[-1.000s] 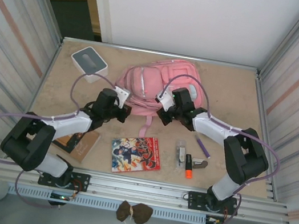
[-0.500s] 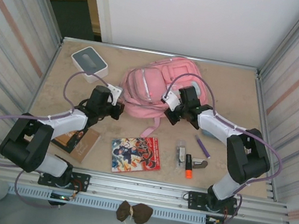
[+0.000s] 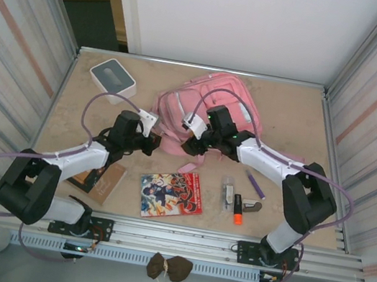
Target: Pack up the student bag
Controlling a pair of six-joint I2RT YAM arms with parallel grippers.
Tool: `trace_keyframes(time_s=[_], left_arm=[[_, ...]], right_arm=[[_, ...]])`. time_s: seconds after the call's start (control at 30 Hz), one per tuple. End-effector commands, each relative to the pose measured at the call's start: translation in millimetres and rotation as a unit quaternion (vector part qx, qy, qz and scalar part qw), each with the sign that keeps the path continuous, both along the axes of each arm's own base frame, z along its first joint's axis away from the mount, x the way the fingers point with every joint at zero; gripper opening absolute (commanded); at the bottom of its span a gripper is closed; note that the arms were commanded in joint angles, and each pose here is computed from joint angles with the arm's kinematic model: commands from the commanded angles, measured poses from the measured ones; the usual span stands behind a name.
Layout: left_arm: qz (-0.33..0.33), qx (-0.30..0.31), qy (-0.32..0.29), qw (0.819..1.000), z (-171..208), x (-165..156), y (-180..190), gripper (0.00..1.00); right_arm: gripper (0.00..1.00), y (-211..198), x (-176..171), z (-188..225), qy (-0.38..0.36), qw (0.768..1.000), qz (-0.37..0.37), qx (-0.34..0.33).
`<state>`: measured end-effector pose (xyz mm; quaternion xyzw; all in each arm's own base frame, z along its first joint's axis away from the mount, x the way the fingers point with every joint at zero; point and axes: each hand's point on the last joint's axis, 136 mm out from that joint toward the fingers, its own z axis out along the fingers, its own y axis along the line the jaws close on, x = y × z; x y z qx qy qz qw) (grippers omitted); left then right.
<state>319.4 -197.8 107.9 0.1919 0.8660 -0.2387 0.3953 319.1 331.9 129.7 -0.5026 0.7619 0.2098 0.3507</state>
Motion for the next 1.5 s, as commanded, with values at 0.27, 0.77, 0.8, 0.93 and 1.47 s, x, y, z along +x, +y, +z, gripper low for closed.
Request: trace_keyframes(time_s=[0.27,0.77,0.8,0.93,1.47], left_arm=[[-0.009,-0.022,-0.028,0.999,23,-4,-5,0.0],[0.151,0.031,0.004,0.988,-3,25,67,0.0],[0.153,0.037,0.005,0.987,-5,26,69,0.0],[0.145,0.051,0.011,0.988,-8,26,69,0.0],[-0.002,-0.033,0.015,0.999,12,1,-13,0.0]], right_arm=[[0.42,34,14,-30,0.009,1.0,-0.006,-0.01],[0.0,-20,5,-23,-0.024,0.998,-0.026,-0.047],[0.0,-24,6,-23,-0.027,0.998,-0.024,-0.054],[0.01,-41,13,-22,-0.05,0.995,-0.015,-0.088],[0.46,-31,-6,27,0.012,0.999,-0.005,0.038]])
